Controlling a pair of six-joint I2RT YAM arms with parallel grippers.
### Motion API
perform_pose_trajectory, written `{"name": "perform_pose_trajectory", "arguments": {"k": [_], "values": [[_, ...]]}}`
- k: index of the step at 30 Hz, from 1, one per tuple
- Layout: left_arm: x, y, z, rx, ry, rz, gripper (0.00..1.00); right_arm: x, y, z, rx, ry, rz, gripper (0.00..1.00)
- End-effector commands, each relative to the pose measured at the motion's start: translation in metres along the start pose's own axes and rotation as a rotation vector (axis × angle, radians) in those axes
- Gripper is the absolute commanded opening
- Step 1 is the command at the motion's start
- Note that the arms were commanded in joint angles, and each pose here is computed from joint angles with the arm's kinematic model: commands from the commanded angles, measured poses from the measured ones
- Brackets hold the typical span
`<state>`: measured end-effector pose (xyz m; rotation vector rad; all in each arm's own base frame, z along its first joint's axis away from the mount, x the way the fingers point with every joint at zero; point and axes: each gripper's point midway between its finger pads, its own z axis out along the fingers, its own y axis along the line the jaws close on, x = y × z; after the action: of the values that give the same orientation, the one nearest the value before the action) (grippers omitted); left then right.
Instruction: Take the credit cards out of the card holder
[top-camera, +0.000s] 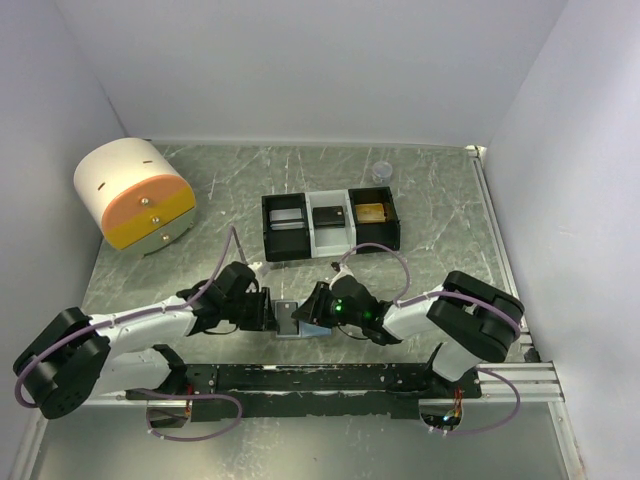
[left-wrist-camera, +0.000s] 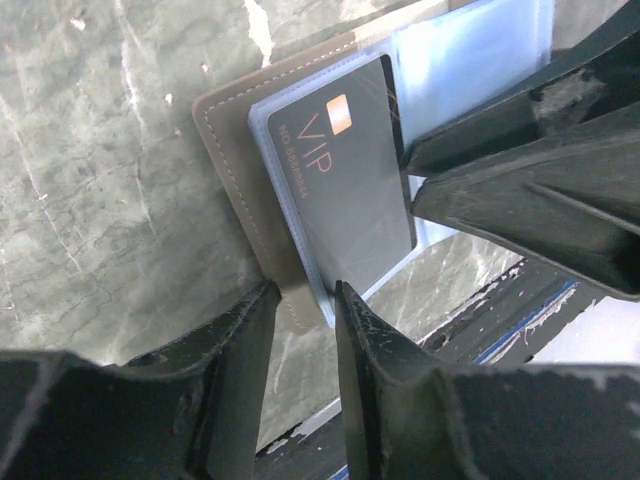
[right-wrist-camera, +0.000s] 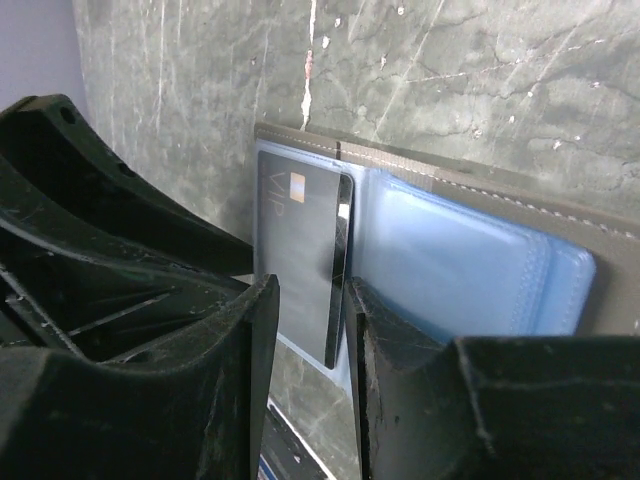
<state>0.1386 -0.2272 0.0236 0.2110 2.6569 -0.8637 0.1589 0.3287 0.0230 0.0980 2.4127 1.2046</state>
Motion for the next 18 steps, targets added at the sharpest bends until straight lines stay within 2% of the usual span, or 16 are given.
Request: {"name": "perform_pose_trajectory", "arguments": {"k": [1, 11, 13, 18], "values": [[-0.003, -0.003, 0.008, 0.029, -0.045, -0.014, 0.4, 0.013, -0.034, -0.002, 0.111, 0.03, -0.002, 0.34], [0.002, 0.001, 0.012, -0.005, -0.042, -0.023, 0.14, 0.009, -0.032, -0.004, 0.111, 0.013, 0.001, 0.33], [0.0, -0.003, 0.01, 0.009, -0.051, -0.023, 0.15, 0.007, -0.032, -0.006, 0.121, 0.007, -0.007, 0.33], [-0.018, -0.017, -0.003, 0.028, -0.117, -0.026, 0.27, 0.005, -0.032, -0.007, 0.138, 0.003, -0.022, 0.33]]}}
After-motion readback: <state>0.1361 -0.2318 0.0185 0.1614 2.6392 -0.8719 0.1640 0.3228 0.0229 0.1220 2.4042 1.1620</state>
